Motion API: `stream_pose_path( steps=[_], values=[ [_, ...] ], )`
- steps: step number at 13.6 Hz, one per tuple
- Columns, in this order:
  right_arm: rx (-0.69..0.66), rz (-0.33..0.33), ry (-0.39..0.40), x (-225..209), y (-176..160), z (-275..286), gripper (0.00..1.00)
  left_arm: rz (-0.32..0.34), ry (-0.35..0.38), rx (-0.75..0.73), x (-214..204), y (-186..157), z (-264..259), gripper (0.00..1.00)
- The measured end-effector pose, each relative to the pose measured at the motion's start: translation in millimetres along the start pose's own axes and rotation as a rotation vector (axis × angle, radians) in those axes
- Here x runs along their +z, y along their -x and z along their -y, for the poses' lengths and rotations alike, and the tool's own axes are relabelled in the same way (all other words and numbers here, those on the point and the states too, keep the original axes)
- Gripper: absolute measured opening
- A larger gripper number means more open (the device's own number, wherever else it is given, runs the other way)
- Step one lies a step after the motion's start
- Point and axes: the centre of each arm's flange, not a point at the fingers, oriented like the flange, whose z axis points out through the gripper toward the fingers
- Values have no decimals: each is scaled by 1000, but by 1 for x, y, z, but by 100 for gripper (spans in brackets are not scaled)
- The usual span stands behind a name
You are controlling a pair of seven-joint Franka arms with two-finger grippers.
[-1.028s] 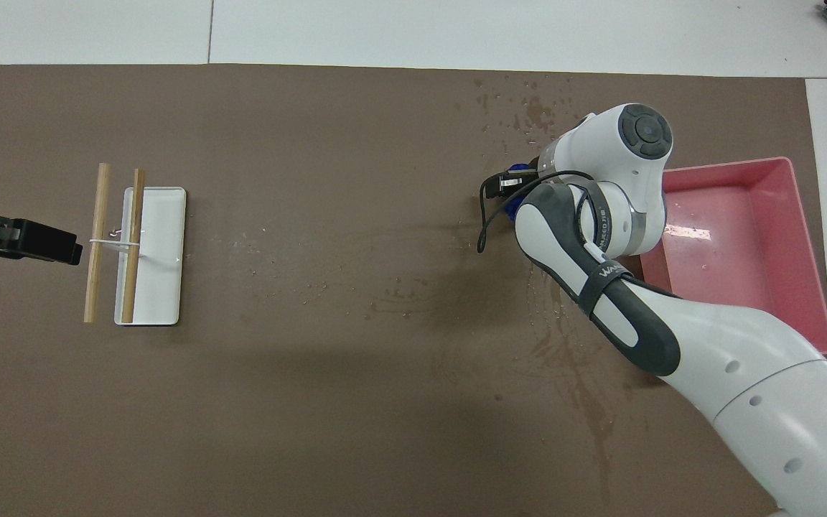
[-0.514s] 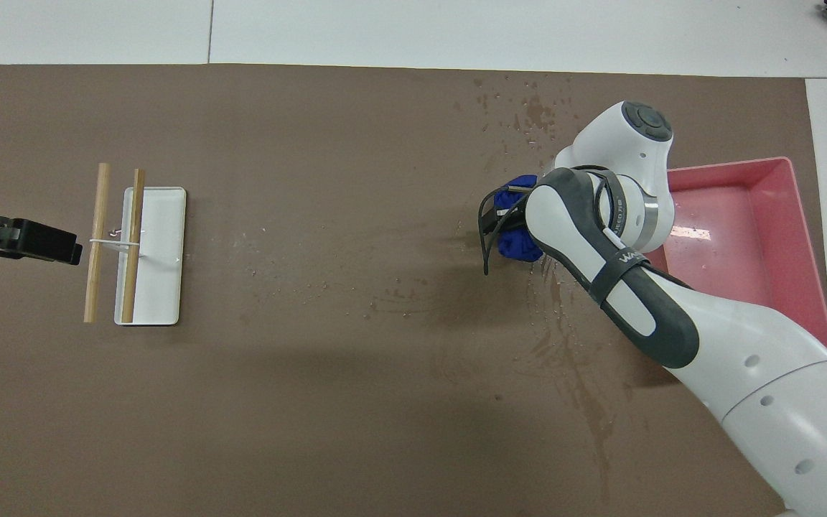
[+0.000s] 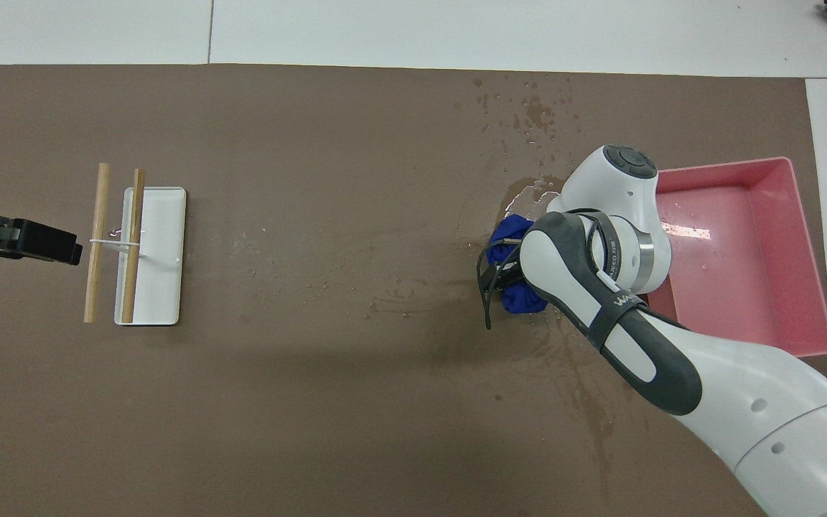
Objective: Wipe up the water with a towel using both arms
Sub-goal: 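Wipe the towel across the puddle with the right gripper, then wipe the towel back and forth over the wet area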
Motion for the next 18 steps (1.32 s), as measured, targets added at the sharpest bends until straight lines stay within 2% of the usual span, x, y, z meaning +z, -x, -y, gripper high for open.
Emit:
stream_pose_path(
  steps=[10, 12, 15, 18],
  values=[
    [-22, -10, 51, 26, 88, -20, 0, 0, 0, 0, 0, 0, 0, 100],
    [-35, -65, 48, 23, 88, -22, 0, 0, 0, 0, 0, 0, 0, 100],
    [-52, -203, 43, 21, 74, -15, 0, 0, 0, 0, 0, 0, 0, 100],
    [-76, -261, 33, 15, 53, 3, 0, 0, 0, 0, 0, 0, 0, 100]
  ],
)
